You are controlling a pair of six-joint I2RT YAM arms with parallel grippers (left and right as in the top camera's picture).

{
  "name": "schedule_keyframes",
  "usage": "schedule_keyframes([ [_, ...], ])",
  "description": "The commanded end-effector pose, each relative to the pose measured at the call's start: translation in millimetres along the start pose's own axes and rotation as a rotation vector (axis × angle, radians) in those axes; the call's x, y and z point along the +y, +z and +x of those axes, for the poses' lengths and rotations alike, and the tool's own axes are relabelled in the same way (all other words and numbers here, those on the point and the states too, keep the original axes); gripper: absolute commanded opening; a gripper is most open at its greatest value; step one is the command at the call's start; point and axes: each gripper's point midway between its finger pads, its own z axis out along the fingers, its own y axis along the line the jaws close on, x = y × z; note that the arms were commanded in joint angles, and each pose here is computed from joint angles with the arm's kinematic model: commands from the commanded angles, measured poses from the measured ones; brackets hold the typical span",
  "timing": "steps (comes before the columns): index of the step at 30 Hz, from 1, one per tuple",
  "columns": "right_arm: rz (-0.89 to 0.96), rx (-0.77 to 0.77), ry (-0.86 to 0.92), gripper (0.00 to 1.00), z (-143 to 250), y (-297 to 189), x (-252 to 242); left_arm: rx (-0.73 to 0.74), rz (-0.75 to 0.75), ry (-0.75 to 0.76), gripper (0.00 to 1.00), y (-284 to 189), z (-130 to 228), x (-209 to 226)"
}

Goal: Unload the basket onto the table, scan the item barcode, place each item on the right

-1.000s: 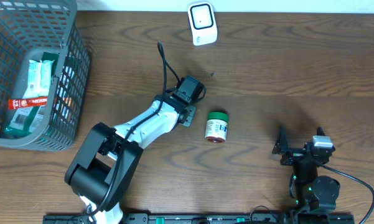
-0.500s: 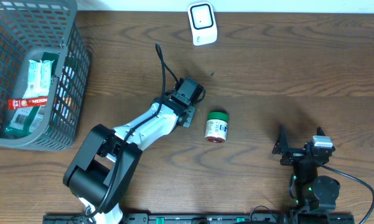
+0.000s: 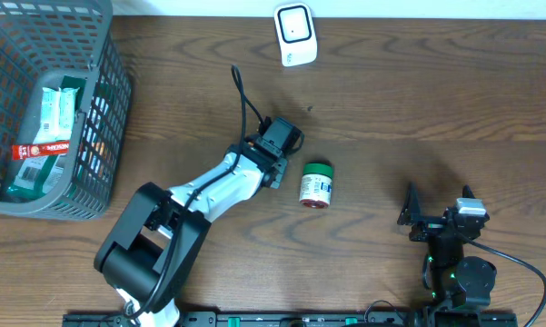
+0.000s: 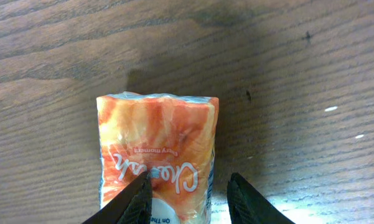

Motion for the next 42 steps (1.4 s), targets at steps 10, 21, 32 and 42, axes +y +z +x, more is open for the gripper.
schedule_keyframes([
  [10,0.009,-0.001,0.013,0.99,0.2,-0.2,-2.0,0.066,-0.076,0.028,0.32,9.7,31.5,-2.1],
  [21,0.009,-0.001,0.013,0.99,0.2,-0.2,-2.0,0.062,-0.075,0.003,0.08,9.8,30.5,-2.4],
  [32,0.009,-0.001,0.013,0.99,0.2,-0.2,-2.0,-0.128,-0.002,-0.08,0.07,-47.3,-30.1,-3.4],
  [42,0.009,-0.001,0.013,0.99,0.2,-0.2,-2.0,-0.217,0.432,-0.3,0.07,-140.0,-58.8,-7.4],
])
